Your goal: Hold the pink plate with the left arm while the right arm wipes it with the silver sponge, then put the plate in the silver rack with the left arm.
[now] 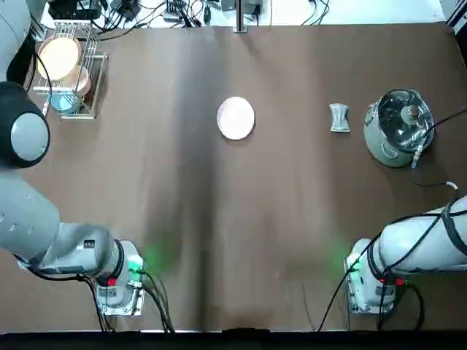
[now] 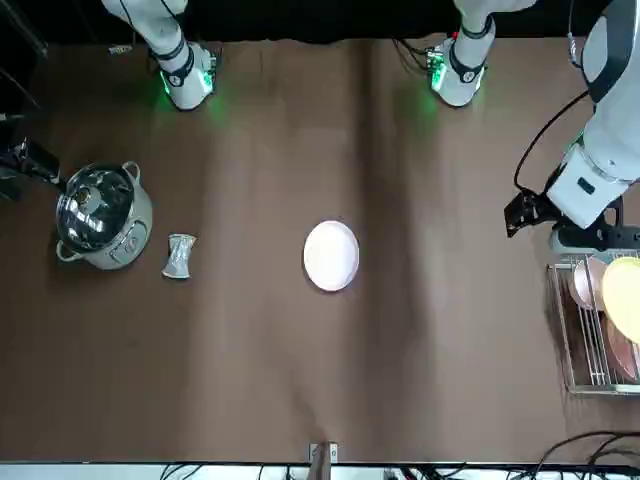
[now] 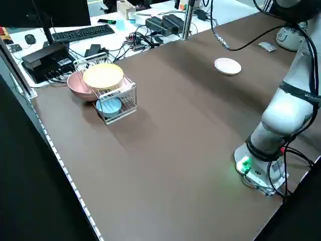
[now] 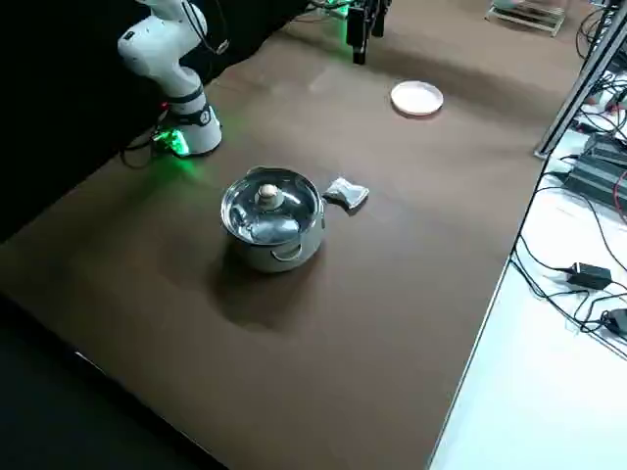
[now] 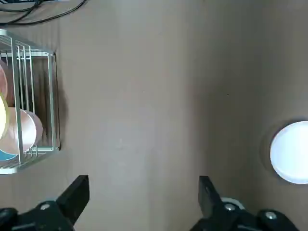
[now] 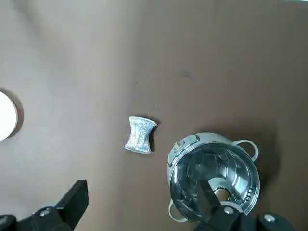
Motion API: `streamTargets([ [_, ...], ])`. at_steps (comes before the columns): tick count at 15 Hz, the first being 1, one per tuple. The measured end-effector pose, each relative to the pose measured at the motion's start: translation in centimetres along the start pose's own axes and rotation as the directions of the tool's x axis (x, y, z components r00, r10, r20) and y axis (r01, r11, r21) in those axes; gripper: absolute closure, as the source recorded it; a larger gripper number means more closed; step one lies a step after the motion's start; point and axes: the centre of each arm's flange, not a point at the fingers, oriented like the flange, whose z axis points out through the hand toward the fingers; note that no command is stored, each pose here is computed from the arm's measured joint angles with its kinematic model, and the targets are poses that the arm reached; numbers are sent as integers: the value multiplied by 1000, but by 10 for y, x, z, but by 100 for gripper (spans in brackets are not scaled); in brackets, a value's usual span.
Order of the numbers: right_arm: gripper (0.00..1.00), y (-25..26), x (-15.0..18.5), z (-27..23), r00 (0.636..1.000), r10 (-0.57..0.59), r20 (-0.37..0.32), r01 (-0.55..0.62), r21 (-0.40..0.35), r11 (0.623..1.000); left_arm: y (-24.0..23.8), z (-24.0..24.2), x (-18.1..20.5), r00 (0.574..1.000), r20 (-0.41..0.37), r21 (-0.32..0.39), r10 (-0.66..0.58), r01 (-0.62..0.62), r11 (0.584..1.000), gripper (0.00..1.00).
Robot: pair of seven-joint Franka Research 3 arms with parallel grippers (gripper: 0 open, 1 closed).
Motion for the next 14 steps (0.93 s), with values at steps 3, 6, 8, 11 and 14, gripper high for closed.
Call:
streamTargets([
  [3, 0, 3, -1, 0, 1000, 5, 1, -5, 0, 1000, 0, 0, 0, 1000, 0, 0, 0, 0, 1000, 0],
  [6, 0, 7, -3, 1, 1000, 13, 16, -13, 2, 1000, 1, 1, 0, 1000, 4, -14, -1, 1, 1000, 0],
  [8, 0, 5, -4, 2, 1000, 9, 25, -9, 4, 1000, 5, 9, 0, 1000, 20, -21, 6, -6, 1000, 0],
  [11, 0, 3, -4, 3, 999, 6, 31, -6, 5, 1000, 31, 50, 2, 994, 95, -35, 57, -54, 998, 0],
  [14, 0, 3, -4, 7, 999, 7, 38, -7, 6, 1000, 81, 123, 3, 967, 213, -75, 142, -128, 989, 0],
])
